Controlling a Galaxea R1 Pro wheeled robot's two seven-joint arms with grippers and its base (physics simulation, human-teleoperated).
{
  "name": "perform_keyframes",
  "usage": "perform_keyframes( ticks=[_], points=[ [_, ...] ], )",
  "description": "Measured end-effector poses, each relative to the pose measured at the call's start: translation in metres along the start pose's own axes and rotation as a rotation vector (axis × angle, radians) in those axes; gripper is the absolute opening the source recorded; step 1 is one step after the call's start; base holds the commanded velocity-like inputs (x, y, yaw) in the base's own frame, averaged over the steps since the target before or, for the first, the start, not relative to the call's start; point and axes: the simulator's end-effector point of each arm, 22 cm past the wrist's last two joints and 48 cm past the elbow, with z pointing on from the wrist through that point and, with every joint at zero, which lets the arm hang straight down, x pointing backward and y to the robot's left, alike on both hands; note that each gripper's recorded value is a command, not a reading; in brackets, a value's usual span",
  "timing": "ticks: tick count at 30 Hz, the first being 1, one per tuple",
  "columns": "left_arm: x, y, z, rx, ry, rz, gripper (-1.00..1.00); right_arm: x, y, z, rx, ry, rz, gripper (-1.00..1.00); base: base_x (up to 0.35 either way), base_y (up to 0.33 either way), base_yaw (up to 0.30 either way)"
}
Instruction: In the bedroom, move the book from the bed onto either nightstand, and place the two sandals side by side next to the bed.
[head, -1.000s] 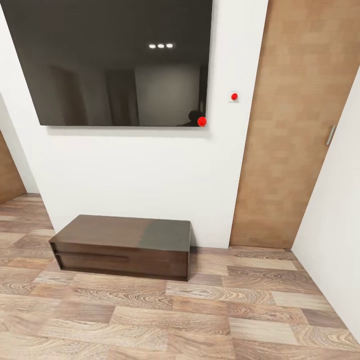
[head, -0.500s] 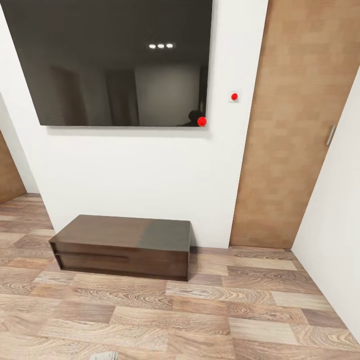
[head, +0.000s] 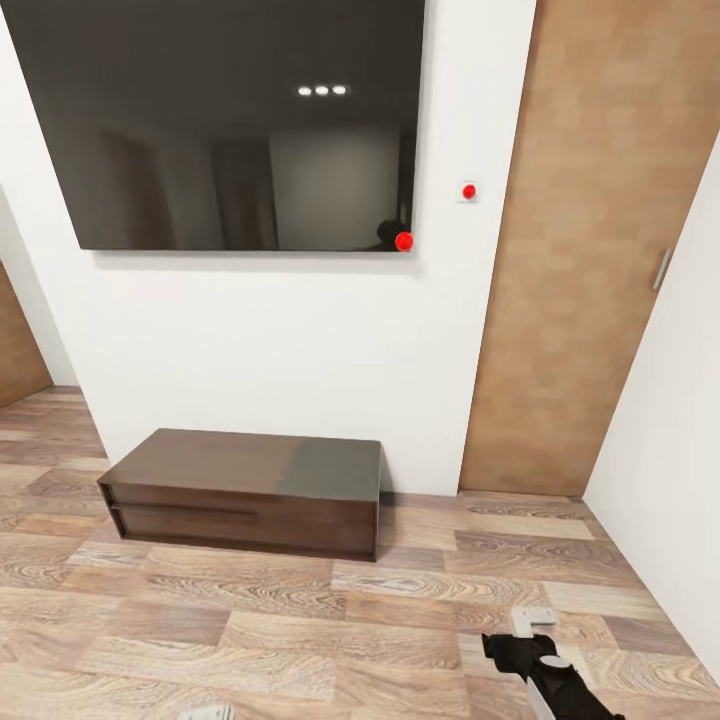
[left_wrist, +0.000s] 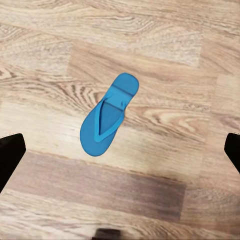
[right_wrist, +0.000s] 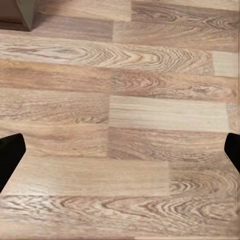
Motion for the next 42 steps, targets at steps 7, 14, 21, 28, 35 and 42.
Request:
perform_keyframes(
  ticks=[7, 14, 21, 28, 35, 42],
  points=[
    [0.016, 0.002, 0.012, -0.002, 0.017, -0.002, 1.0, -0.004, -0.005, 0.009, 0.009, -0.021, -0.001, 1.0, 0.0, 0.0, 0.0],
    [0.027, 0.003, 0.023, -0.004, 0.021, -0.004, 1.0, 0.014, -0.01, 0.019, 0.017, 0.024, -0.006, 1.0, 0.0, 0.0, 0.0],
    [0.035, 0.004, 0.035, -0.003, 0.02, -0.006, 1.0, 0.028, -0.07, 0.023, 0.09, 0.081, -0.032, 1.0, 0.0, 0.0, 0.0],
    [0.044, 0.004, 0.046, -0.002, 0.021, -0.006, 1.0, 0.033, -0.081, 0.031, 0.11, 0.071, -0.032, 1.0, 0.0, 0.0, 0.0],
    [0.04, 0.006, 0.055, -0.005, -0.003, -0.006, 1.0, 0.043, -0.079, 0.038, 0.108, 0.071, -0.031, 1.0, 0.0, 0.0, 0.0],
    [-0.006, 0.0, 0.044, 0.004, -0.029, -0.005, 1.0, 0.043, -0.078, 0.038, 0.108, 0.071, -0.031, 1.0, 0.0, 0.0, 0.0]
  ],
)
